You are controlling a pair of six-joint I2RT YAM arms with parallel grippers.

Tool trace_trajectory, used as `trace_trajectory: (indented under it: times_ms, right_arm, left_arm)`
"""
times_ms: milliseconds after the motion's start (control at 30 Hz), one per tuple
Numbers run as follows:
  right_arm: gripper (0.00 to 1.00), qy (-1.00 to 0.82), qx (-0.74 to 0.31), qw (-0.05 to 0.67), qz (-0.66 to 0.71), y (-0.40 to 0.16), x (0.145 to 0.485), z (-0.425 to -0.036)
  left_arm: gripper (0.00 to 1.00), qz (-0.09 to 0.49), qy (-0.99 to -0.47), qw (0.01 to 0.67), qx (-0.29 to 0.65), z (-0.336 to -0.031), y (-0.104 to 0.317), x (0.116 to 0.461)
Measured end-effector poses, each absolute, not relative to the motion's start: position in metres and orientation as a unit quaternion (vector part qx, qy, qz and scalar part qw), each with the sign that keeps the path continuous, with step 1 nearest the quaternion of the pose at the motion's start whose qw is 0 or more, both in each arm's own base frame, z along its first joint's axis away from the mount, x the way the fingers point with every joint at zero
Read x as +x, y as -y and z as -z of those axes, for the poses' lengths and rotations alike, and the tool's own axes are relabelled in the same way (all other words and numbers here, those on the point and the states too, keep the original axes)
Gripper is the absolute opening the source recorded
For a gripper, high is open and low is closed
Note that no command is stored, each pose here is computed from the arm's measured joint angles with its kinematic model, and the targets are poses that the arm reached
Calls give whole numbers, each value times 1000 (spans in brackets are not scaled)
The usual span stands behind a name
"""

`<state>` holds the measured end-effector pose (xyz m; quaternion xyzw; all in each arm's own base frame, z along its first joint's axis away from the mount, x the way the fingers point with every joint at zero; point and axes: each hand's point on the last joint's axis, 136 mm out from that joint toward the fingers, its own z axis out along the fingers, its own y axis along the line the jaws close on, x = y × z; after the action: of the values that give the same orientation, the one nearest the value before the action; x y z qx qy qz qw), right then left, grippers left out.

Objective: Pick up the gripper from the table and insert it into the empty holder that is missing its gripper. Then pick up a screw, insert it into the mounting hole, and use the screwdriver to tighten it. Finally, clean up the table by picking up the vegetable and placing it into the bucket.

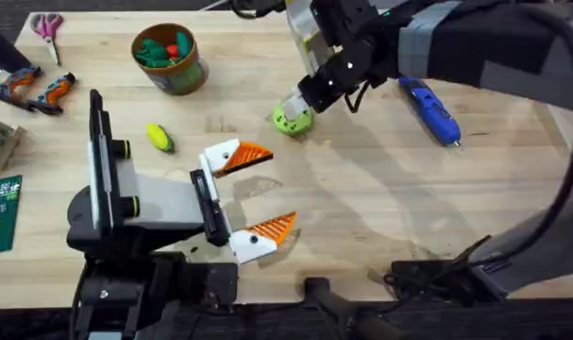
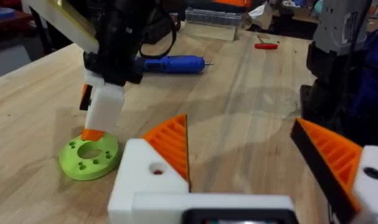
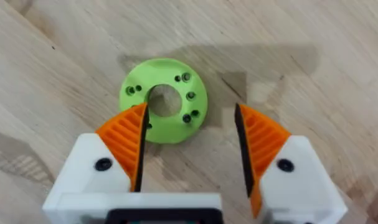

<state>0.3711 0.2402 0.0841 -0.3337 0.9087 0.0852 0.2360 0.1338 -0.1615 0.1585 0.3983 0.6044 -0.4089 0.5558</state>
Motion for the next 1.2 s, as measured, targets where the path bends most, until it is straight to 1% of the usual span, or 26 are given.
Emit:
trace_trajectory:
  times_ms: [167,200,233,300,367,533,800,933,1200]
  right_arm:
    - [727,-913,-335,217,-84,-241,370,-66]
    - [698,-914,-336,212,-86,-241,369,-63]
    - [644,-914,-336,209,-86,-241,369,-60]
    - [505,-915,-335,205,-88,-242,368,-57]
    - [458,-915,-335,207,-90,-243,368,-58]
    - [405,-915,-335,207,-91,-243,369,-58]
    - [346,-918,-326,205,-96,-244,368,-58]
    - [274,-920,-322,203,-96,-243,367,-57]
    - [274,-922,-320,197,-95,-242,365,-56]
  left_arm:
    - [985,409,-604,556,398,-158,161,134]
    - [985,409,-604,556,398,-158,161,134]
    - [985,409,-604,556,398,-158,161,134]
    - [985,409,-604,556,398,-158,161,134]
    - [985,409,-604,556,398,-158,161,134]
    - [985,409,-604,556,398,-158,161,134]
    - [985,409,-604,556,398,-158,161,134]
    - [986,409,-604,556,398,-158,161,134]
    - [985,409,-604,556,398,-158,161,134]
